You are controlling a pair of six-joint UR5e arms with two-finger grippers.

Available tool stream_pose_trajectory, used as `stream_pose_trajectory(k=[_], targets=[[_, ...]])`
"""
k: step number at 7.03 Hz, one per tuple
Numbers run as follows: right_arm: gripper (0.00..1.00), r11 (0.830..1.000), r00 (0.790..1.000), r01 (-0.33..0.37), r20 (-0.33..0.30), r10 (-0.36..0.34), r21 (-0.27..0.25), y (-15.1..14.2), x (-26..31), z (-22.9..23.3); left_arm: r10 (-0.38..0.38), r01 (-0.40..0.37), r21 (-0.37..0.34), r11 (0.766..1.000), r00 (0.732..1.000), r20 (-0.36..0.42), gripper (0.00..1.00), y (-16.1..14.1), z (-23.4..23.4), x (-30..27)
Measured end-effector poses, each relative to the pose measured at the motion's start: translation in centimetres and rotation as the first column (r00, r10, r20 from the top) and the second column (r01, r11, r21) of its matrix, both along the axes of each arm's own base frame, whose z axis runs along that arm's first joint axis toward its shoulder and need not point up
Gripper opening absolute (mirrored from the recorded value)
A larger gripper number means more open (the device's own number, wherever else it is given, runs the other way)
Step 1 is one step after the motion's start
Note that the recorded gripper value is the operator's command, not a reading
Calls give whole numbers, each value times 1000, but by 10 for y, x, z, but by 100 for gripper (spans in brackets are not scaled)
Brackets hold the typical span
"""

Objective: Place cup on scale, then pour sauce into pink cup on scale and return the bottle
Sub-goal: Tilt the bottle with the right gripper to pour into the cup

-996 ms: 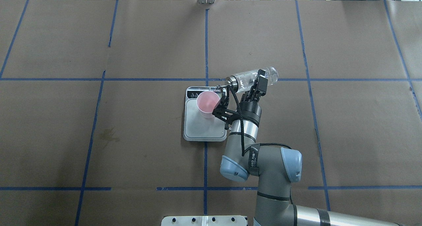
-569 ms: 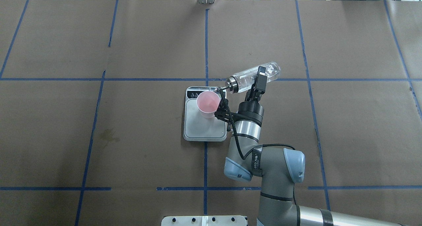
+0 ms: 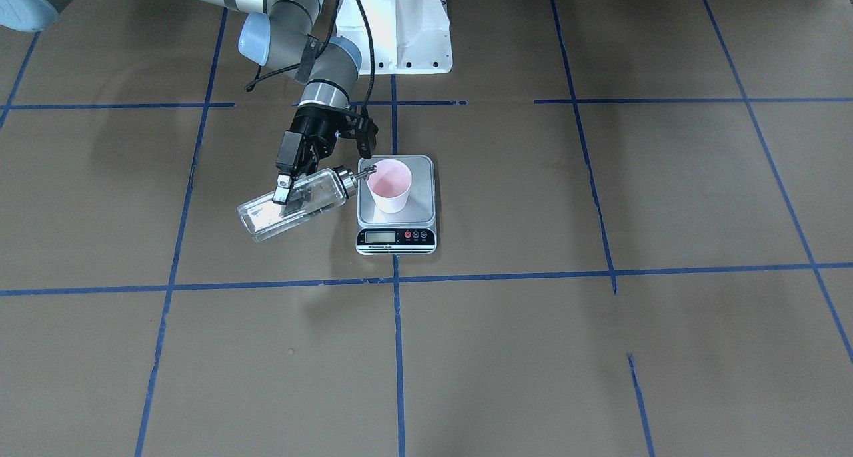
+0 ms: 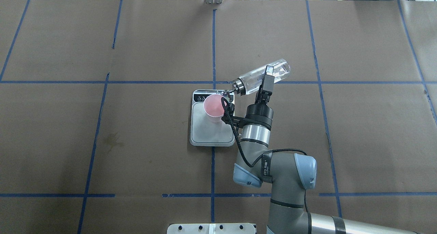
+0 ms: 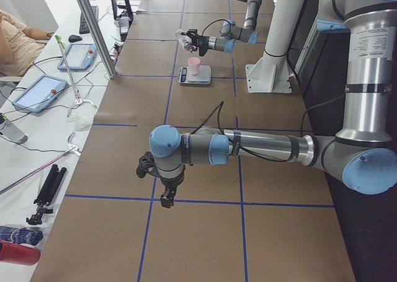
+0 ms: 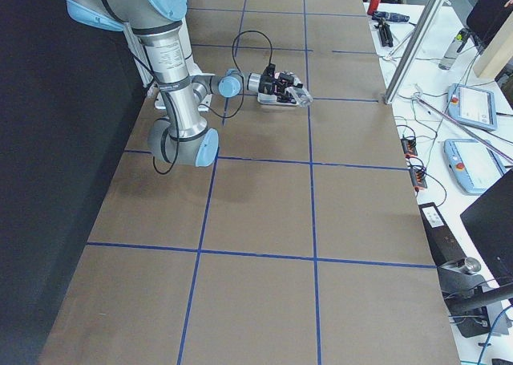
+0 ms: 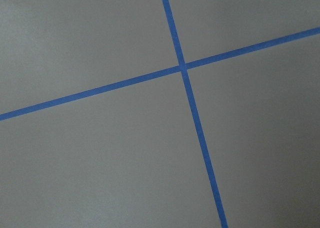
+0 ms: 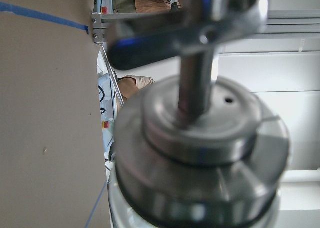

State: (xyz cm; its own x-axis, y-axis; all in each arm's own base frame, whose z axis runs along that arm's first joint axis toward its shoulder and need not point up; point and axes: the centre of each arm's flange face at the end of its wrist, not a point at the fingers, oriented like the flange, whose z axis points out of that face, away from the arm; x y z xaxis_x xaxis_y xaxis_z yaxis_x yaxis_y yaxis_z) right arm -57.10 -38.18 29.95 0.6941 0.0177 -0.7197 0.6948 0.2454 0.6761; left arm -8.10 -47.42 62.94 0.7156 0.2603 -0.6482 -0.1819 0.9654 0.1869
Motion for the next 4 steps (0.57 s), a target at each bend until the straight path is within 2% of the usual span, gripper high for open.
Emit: stream_pose_trajectory(k=[2, 4], targets=[[0, 1000, 998, 1, -66, 0, 10, 0, 2, 4, 0, 0, 1, 1000, 1000, 0, 100, 0, 0, 0], [0, 1000, 996, -1, -84, 2, 16, 0, 2, 5, 0, 0, 2, 1000, 1000, 0, 100, 0, 0, 0]])
